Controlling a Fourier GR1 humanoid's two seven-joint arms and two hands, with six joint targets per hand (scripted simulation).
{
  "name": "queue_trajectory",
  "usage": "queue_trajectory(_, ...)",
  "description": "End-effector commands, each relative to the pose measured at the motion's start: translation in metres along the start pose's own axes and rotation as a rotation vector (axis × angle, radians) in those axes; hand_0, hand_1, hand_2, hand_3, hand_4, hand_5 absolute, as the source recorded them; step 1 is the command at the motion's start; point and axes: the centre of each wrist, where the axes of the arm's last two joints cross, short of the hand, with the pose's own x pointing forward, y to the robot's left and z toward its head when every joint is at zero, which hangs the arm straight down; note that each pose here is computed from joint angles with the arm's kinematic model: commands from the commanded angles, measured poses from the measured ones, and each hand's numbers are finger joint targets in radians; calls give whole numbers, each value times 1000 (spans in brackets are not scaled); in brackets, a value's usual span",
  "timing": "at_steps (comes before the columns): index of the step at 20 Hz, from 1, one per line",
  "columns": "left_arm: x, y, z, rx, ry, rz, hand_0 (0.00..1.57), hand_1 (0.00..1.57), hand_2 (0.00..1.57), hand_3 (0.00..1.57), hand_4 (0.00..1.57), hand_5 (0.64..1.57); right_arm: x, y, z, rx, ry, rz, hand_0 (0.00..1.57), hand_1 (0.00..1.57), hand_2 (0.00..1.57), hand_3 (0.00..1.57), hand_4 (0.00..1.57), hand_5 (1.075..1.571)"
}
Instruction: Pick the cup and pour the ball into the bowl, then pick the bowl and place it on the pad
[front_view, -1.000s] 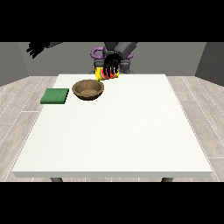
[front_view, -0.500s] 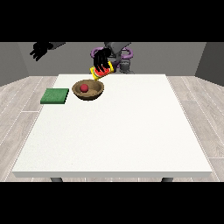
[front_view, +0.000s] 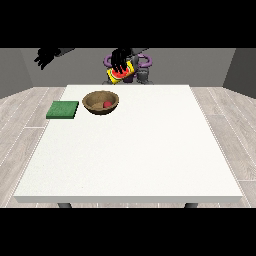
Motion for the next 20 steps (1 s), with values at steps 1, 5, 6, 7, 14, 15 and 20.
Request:
queue_trajectory(1, -44, -4, -4, 32, 104, 299, 805, 805, 1571, 1563, 1168, 1561, -9, -20, 21, -46, 32, 8, 0, 0, 0, 143, 726, 1546)
queue_trajectory(5, -101, 12, -13, 100, 204, 706, 798, 798, 1187, 884, 1299, 1555, -10, -12, 16, -99, 27, -13, 0, 0, 0, 114, 762, 1556)
queue_trajectory(6, -113, 21, -16, 139, 244, 817, 635, 635, 936, 669, 1285, 1545, -3, -9, 11, -102, 27, 19, 0, 0, 0, 132, 777, 1559)
queue_trajectory(7, -119, 31, -19, 152, 259, 942, 423, 423, 143, 14, 1223, 1537, -11, -4, 11, -94, 33, 8, 0, 0, 0, 106, 780, 1558)
queue_trajectory(14, -203, 46, -12, 210, 239, 1561, 0, 0, 0, 0, 1058, 1570, -37, 7, 18, -160, 53, -38, 0, 0, 0, 0, 778, 1558)
queue_trajectory(15, -214, 56, -13, 208, 180, 1618, 0, 0, 0, 0, 1049, 1567, -43, 17, 15, -173, 55, -53, 0, 0, 0, 0, 781, 1560)
queue_trajectory(20, -297, 56, 3, 207, 77, 1744, 0, 0, 0, 0, 1058, 1561, -67, 44, 19, -194, -2, -88, 0, 0, 0, 0, 730, 1566)
